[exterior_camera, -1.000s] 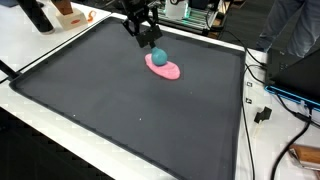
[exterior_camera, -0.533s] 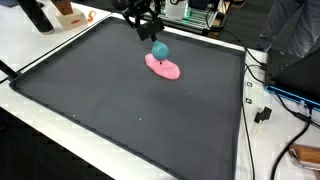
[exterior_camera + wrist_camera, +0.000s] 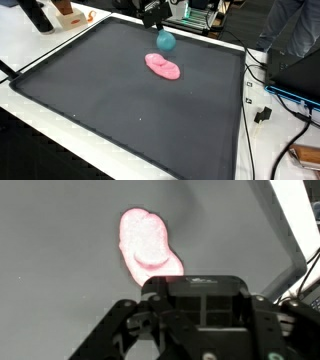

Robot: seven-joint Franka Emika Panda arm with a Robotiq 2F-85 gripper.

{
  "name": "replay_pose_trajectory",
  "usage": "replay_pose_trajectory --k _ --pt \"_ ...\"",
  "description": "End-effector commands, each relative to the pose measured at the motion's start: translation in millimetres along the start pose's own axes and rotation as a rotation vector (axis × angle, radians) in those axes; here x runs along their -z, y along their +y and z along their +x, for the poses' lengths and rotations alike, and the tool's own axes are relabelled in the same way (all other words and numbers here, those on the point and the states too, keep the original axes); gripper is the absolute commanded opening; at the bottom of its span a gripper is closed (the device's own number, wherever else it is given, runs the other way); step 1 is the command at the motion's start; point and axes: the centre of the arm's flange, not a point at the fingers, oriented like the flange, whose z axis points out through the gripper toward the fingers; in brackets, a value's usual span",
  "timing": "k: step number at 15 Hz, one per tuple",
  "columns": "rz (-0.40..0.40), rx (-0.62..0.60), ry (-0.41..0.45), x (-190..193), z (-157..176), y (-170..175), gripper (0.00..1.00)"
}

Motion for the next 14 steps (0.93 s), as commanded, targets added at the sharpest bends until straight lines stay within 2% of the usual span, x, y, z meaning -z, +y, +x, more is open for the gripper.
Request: replay_pose_trajectory --k 1,14 --pt "-0.026 -0.081 -0.046 19.8 17.1 -17.6 0.35" --pt "-0.051 -0.376 -0.164 45.3 59.6 -62.3 0.35"
